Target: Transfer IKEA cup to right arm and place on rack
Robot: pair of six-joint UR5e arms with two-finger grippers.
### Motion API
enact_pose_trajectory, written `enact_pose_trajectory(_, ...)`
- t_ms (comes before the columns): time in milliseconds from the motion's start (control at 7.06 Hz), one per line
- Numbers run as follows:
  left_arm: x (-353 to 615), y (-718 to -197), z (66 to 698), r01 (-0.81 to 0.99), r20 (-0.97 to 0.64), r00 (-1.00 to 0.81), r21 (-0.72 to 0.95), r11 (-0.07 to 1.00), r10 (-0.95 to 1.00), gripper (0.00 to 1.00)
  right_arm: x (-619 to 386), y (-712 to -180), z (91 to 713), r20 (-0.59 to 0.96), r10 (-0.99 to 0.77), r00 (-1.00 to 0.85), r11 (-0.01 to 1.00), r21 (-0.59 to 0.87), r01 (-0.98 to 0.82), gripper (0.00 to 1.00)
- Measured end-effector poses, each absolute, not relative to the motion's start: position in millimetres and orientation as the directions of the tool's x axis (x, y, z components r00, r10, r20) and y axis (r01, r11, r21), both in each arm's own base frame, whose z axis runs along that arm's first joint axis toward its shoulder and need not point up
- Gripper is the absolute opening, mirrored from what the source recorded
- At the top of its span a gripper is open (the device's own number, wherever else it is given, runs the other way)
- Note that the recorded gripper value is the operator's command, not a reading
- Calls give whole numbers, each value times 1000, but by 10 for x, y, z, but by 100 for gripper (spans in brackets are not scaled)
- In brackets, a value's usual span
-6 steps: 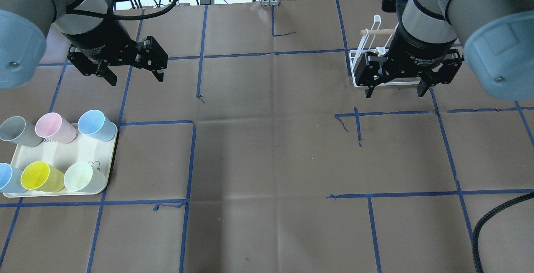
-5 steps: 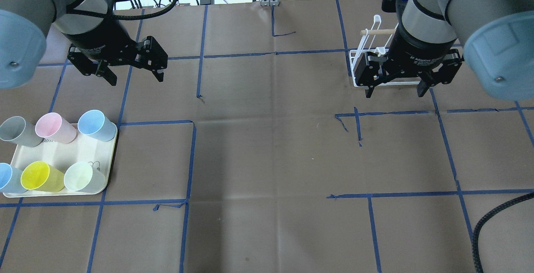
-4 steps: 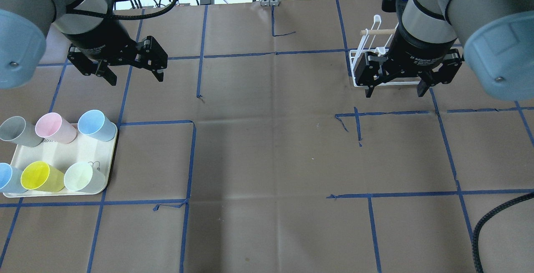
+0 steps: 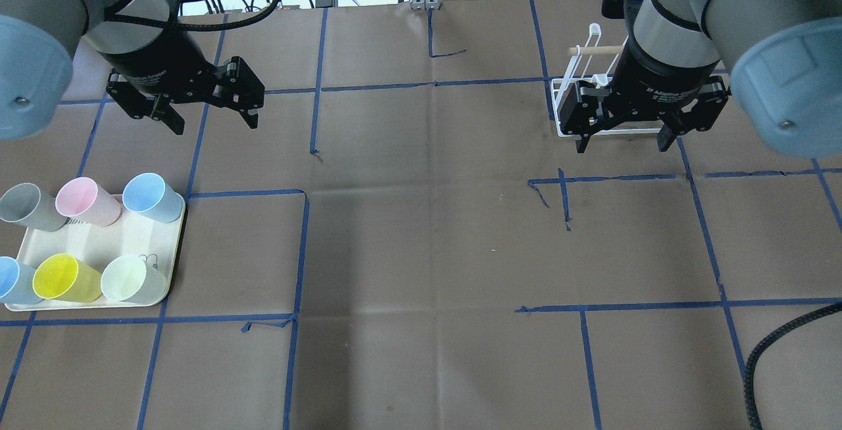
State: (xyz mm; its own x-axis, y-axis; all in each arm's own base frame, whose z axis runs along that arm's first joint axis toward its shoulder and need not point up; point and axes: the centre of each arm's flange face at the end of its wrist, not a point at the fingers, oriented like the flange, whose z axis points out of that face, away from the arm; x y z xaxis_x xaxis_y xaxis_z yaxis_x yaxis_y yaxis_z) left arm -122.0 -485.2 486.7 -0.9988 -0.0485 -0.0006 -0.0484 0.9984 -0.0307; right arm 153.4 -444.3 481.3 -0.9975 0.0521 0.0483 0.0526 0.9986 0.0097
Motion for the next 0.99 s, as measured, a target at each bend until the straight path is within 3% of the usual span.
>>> enact_pose_trajectory(992, -772, -4896, 4806, 36, -15, -999, -17, 999, 36, 100, 1528, -4445, 4792, 49, 53, -997, 999, 10, 54, 100)
